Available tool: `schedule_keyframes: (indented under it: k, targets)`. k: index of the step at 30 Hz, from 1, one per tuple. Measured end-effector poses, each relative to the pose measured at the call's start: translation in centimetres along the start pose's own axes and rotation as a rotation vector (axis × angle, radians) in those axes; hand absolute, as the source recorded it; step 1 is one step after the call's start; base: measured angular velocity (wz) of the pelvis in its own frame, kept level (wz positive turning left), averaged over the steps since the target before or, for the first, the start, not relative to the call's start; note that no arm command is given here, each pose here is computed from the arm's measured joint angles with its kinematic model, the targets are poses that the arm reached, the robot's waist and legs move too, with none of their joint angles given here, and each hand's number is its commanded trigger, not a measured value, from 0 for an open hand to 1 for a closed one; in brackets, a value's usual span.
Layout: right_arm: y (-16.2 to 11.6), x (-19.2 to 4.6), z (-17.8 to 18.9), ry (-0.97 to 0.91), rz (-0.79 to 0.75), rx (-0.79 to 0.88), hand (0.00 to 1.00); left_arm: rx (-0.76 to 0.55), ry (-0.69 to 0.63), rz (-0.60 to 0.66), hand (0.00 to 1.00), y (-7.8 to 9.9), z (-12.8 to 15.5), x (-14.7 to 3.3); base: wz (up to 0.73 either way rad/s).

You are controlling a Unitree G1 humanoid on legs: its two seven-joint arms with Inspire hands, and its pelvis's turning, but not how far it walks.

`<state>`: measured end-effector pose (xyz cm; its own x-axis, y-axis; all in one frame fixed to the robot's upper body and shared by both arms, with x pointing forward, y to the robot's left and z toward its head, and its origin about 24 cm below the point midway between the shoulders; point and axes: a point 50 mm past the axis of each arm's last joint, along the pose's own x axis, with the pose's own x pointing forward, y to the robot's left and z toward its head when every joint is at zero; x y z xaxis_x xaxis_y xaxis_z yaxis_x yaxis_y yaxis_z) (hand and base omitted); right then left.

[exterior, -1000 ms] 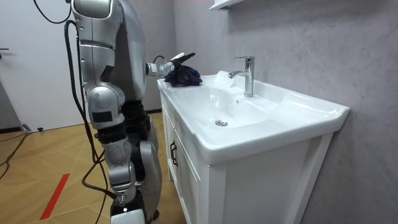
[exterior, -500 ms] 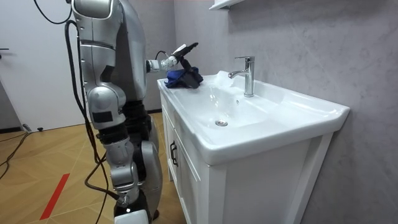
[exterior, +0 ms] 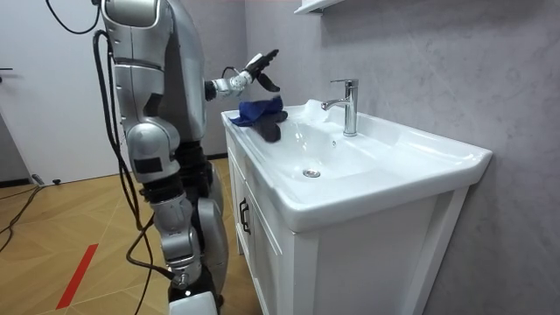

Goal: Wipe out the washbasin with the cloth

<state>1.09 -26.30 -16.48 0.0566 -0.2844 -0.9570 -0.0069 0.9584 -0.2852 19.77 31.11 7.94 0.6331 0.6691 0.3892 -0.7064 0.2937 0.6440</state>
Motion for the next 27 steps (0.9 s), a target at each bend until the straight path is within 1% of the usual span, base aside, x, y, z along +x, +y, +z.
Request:
schedule_keyframes:
  k: [3,5,9,14,17,22,24,26,27]
  targets:
    - [-0.1,0.0,0.0,0.0,-0.003,0.007,0.0,0.012,-0.013,0.048,0.0,1.1,-0.1,0.7,0.0]
    - [-0.1,0.0,-0.1,0.005,-0.005,0.008,0.0,0.019,-0.012,0.108,0.0,2.2,-0.2,1.3,0.0]
    - [-0.3,0.0,-0.5,0.016,-0.014,0.021,0.0,0.032,-0.007,0.194,0.0,3.9,-0.5,1.9,0.0]
    - [-0.5,0.0,-0.7,0.029,-0.023,0.028,0.0,0.046,-0.006,0.244,0.0,5.4,-0.9,2.7,0.01]
    - [-0.5,0.0,-0.8,0.03,-0.023,0.028,0.0,0.026,0.019,0.264,0.0,5.9,-1.3,2.8,0.09]
    - [-0.9,-0.1,-0.9,0.029,-0.034,0.02,0.0,0.037,0.034,0.293,0.0,6.5,-1.7,2.9,-0.02]
    - [-1.1,-0.1,-1.2,0.037,-0.04,0.025,0.0,0.053,0.048,0.309,0.0,7.0,-2.2,2.8,0.02]
    - [-1.2,-0.1,-1.5,0.046,-0.044,0.028,0.0,0.087,0.083,0.332,0.0,8.1,-3.3,2.4,0.07]
    - [-1.2,-0.1,-1.6,0.053,-0.044,0.028,0.0,0.091,0.092,0.337,0.0,8.3,-3.5,2.3,0.11]
